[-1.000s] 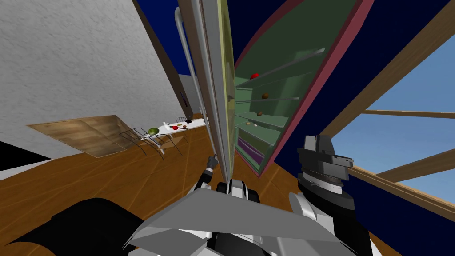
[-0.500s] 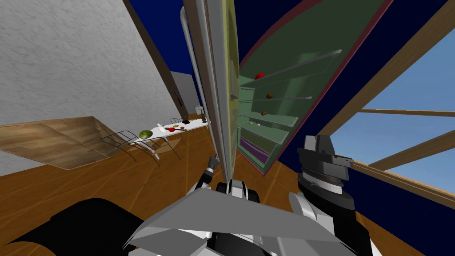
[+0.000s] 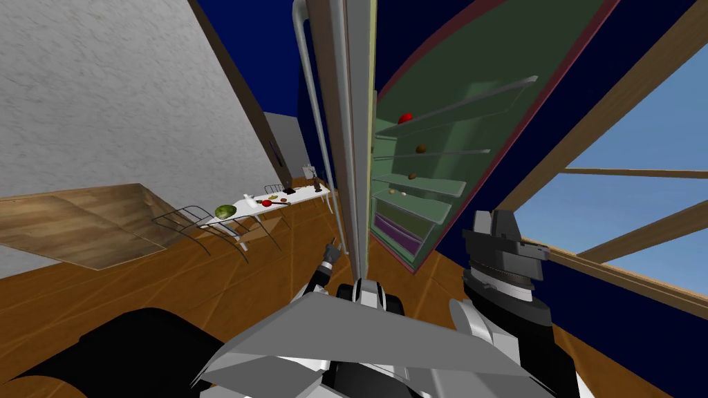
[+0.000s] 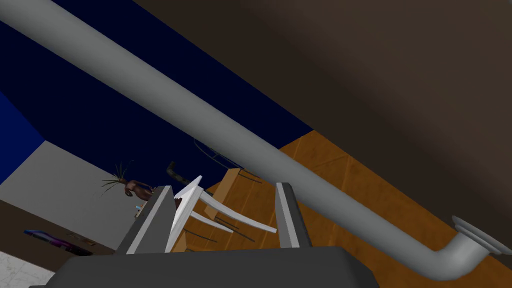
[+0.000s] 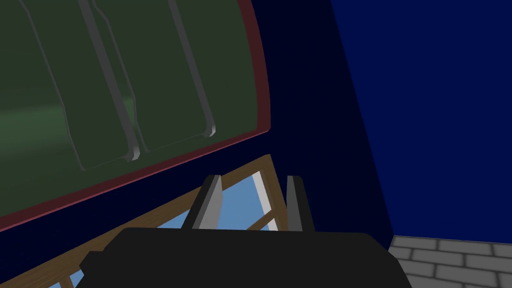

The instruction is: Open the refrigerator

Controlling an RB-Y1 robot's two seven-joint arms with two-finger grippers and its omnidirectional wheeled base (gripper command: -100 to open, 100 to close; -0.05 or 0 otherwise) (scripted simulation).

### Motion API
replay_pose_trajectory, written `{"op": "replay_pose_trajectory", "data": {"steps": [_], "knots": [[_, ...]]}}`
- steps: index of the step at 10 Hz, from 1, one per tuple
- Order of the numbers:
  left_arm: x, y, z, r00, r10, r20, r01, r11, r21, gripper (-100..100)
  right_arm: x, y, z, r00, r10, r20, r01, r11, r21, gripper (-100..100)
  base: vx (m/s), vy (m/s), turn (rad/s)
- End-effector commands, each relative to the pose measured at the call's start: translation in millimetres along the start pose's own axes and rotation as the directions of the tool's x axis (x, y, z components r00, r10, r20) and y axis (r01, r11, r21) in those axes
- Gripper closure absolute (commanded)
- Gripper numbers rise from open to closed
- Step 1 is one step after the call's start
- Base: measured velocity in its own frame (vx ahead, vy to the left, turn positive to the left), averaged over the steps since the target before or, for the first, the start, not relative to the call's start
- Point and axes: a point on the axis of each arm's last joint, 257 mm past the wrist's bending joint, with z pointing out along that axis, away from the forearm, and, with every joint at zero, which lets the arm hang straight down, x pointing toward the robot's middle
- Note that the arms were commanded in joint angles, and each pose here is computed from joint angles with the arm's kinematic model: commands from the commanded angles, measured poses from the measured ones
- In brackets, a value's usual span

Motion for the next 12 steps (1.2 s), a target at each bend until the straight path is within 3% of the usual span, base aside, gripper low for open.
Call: {"op": "replay_pose_trajectory", "data": {"steps": [1,2,3,4,6,7,9,10,11,12], "knots": [[-24.4,-4.9,7.5,0.9995,0.0,0.03,0.0,1.0,0.006,100,0.1,0,0.1,1.0,0.0,0.0,0.0,1.0,0.0,0,-0.129,0.127,-0.331],[-36.5,-20.3,18.8,0.9994,0.004,0.035,-0.005,0.9994,0.033,100,0.0,0,0.1,1.0,0.0,0.0,0.0,1.0,0.0,0,-0.15,0.172,-0.389],[-48.1,-13.5,15.6,0.9982,0.001,0.061,-0.002,0.9998,0.019,100,0.1,0,0.1,1.0,0.0,0.0,0.0,1.0,0.0,0,-0.136,0.133,-0.289],[-59.4,-31.0,26.7,0.9979,0.007,0.065,-0.01,0.9988,0.049,100,0.0,0,0.0,1.0,0.0,0.0,0.0,1.0,0.0,0,-0.154,0.126,-0.318],[-74.5,-23.2,22.5,0.9952,0.003,0.098,-0.006,0.9995,0.032,100,0.0,0,0.0,1.0,0.0,0.0,0.0,1.0,0.0,0,-0.089,0.082,-0.201],[-86.1,-43.9,34.8,0.9944,0.002,0.106,-0.01,0.9975,0.07,100,0.0,0,0.0,1.0,0.0,0.0,0.0,1.0,0.0,0,-0.075,0.07,-0.359],[-99.6,-36.7,29.7,0.9908,0.005,0.135,-0.012,0.9986,0.052,100,0.0,0,0.0,1.0,0.0,0.0,0.0,1.0,0.0,0,-0.092,0.053,-0.149],[-113.0,-58.6,42.3,0.989,0.005,0.148,-0.018,0.9957,0.091,100,0.0,0,0.0,1.0,0.0,0.0,0.0,1.0,0.0,0,-0.122,0.067,-0.261],[-124.5,-52.8,36.4,0.9847,0.006,0.174,-0.02,0.9968,0.077,100,0.0,0,0.1,1.0,0.0,0.0,0.0,1.0,0.0,0,-0.152,0.074,-0.309],[-139.6,-74.0,46.0,0.9814,0.014,0.191,-0.036,0.9933,0.11,100,0.0,0,0.0,1.0,0.0,0.0,0.0,1.0,0.0,0,-0.187,0.095,-0.314]]}}
